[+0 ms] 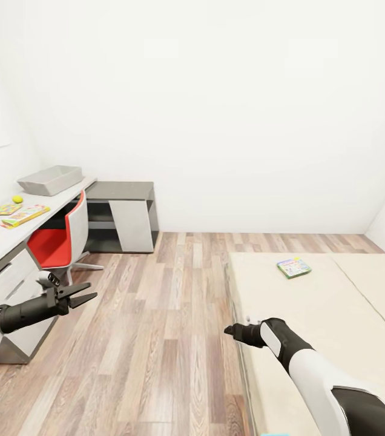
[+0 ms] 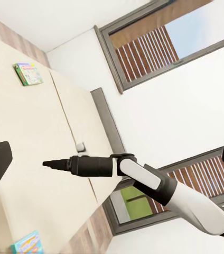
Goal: Put all the toys in the child's room - the three board games (two on the bed and one on the table), the two jigsaw puzzles on the table, and the tennis ball on the table - inside the toy box on the table in the child's room.
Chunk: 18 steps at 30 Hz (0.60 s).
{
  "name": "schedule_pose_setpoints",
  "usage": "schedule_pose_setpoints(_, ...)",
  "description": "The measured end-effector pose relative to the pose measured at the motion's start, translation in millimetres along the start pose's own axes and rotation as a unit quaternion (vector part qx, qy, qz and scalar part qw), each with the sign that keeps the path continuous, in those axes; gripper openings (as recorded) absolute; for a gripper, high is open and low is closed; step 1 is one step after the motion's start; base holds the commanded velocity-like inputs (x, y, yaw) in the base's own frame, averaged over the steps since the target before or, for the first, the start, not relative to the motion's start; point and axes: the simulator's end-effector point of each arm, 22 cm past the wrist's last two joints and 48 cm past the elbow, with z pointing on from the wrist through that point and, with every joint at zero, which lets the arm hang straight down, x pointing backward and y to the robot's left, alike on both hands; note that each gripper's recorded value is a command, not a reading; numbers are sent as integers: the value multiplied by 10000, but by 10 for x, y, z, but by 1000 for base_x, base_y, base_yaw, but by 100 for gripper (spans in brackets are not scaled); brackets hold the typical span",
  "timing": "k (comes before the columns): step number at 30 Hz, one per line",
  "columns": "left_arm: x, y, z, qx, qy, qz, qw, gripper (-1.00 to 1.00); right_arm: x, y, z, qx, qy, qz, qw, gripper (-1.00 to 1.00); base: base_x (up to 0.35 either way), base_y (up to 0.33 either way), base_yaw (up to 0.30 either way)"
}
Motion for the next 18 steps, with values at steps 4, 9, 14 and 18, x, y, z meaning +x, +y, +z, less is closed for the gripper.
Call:
schedule_pose_setpoints(4, -1, 1, -1, -3, 0, 2, 10000, 100, -1, -2, -1, 1, -1, 0, 10000, 100, 0, 160, 0)
schedule_pose_setpoints(9, -1, 1, -1, -3, 0, 3, 10000, 100, -3, -9, -2, 6, -3, 1, 10000, 100, 0, 160, 0)
schedule_pose_setpoints(14, 0, 1, 0, -1, 0, 2, 10000, 100, -4, -10, -3, 7, -3, 1, 10000, 100, 0, 160, 0)
schedule_pose_setpoints(18, -1, 1, -1, -4, 0, 1, 10000, 100, -5, -12, -3, 8, -4, 1, 10000, 100, 0, 160, 0)
